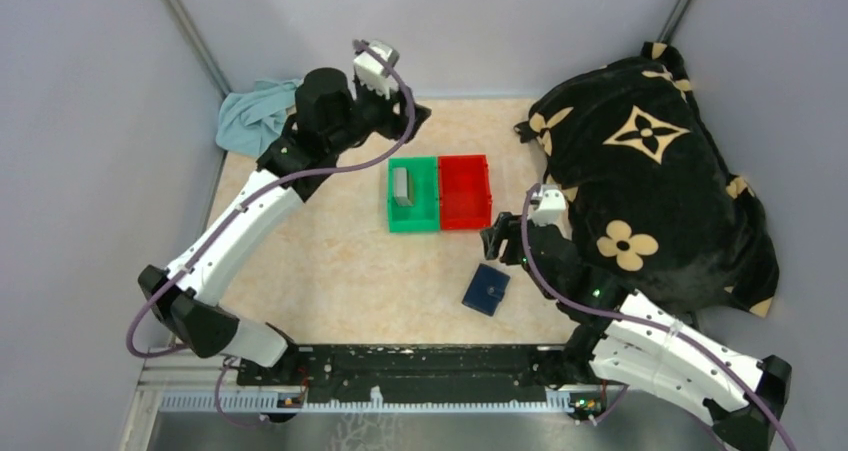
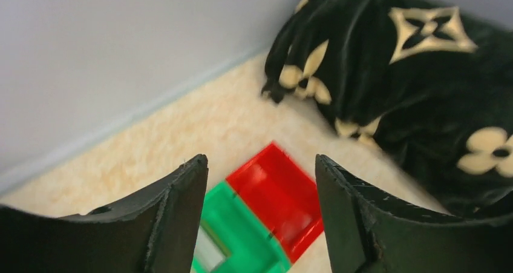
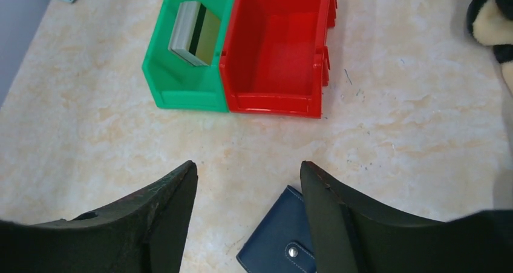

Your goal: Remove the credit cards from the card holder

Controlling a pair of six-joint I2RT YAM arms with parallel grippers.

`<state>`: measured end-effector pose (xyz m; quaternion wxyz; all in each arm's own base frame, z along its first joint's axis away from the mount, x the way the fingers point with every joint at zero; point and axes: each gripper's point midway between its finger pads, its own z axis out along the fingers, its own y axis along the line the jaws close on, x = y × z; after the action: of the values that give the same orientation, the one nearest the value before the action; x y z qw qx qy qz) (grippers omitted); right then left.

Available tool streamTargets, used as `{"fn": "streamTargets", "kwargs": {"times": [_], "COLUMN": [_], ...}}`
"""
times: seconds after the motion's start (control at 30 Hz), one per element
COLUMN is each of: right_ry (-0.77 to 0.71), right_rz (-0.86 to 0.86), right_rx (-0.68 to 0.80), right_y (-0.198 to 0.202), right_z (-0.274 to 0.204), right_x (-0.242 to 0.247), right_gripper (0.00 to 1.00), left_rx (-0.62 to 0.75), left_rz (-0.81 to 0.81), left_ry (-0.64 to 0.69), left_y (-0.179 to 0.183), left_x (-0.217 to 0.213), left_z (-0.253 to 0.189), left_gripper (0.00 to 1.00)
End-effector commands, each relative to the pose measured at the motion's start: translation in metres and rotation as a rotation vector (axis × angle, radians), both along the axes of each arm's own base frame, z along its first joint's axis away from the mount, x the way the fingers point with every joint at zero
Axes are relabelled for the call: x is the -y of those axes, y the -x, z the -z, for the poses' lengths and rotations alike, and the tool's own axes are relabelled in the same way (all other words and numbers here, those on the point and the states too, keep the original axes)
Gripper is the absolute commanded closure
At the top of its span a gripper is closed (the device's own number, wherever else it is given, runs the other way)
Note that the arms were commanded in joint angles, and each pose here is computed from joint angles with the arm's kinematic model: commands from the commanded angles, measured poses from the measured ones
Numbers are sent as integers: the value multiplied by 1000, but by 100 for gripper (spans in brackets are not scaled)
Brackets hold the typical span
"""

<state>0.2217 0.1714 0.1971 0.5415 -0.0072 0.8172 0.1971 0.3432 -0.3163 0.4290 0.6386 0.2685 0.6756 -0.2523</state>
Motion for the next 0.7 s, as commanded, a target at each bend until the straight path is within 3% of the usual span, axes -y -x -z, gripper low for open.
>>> {"fn": "streamTargets", "kwargs": {"times": [0.0, 0.07, 0.17, 0.33, 0.5, 0.67], "right_ry": [25, -7, -117, -241, -202, -185], "right_rz": [0, 29, 59, 142, 199, 167], "right_rx": [-80, -140, -232, -316, -400, -491], "right_y": [9, 14, 28, 44, 51, 54], "right_z": [23, 38, 66, 106, 132, 157], "right_x": [1, 3, 2, 15, 21, 0], "right_gripper": [41, 53, 63, 73, 75, 74], "left_rx": [-299, -327, -365, -360, -400, -504], "left_rz": [253, 272, 289, 318, 377, 382], "left_ry": [141, 185, 249, 209, 127, 115], "left_y": [28, 41, 68, 117, 168, 195], "left_x": [14, 12, 0, -17, -12, -6], "left_z": [64, 92, 118, 148, 199, 249], "left_gripper": [44, 56, 59, 52, 53, 58]}}
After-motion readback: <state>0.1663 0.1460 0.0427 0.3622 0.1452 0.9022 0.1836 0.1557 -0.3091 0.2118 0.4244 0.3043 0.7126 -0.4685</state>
